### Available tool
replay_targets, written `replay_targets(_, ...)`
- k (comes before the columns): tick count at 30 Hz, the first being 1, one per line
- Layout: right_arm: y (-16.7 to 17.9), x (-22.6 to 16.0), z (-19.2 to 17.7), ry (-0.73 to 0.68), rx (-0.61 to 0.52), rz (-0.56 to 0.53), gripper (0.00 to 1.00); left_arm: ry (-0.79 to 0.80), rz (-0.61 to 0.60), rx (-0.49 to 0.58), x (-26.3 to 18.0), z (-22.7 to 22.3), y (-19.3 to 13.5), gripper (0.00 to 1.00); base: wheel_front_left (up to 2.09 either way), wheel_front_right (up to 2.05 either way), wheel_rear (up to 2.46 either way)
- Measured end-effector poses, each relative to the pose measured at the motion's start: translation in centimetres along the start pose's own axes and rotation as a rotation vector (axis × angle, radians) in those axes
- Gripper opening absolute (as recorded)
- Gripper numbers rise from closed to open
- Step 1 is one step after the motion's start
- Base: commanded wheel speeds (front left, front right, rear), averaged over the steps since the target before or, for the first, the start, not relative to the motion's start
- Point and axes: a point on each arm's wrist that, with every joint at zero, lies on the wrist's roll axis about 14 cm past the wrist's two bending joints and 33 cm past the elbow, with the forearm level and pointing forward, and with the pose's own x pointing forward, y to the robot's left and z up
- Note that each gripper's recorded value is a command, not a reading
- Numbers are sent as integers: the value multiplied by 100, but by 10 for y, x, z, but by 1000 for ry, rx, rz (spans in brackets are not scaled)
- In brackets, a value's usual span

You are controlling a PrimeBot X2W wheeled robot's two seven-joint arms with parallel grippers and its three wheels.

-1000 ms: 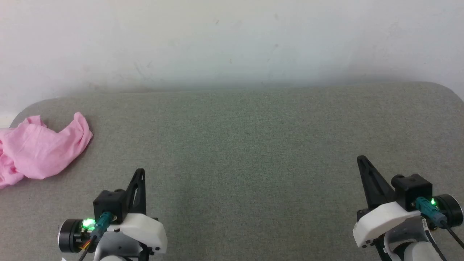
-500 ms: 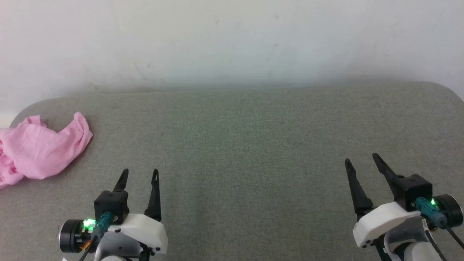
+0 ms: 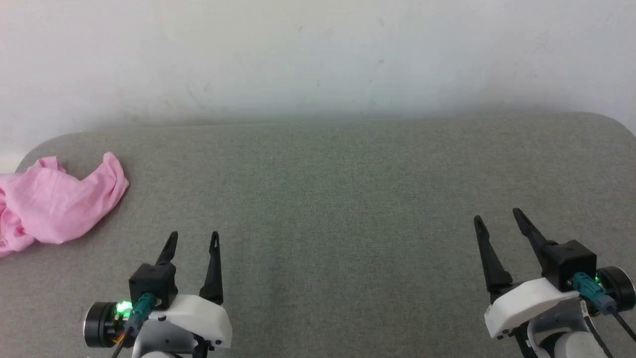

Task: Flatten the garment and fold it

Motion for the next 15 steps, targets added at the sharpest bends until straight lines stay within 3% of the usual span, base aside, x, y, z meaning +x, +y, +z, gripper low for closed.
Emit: replay_targets(15, 16, 7, 4, -31, 23, 50, 100, -25, 41, -18, -8, 2, 11, 100, 0, 0, 0)
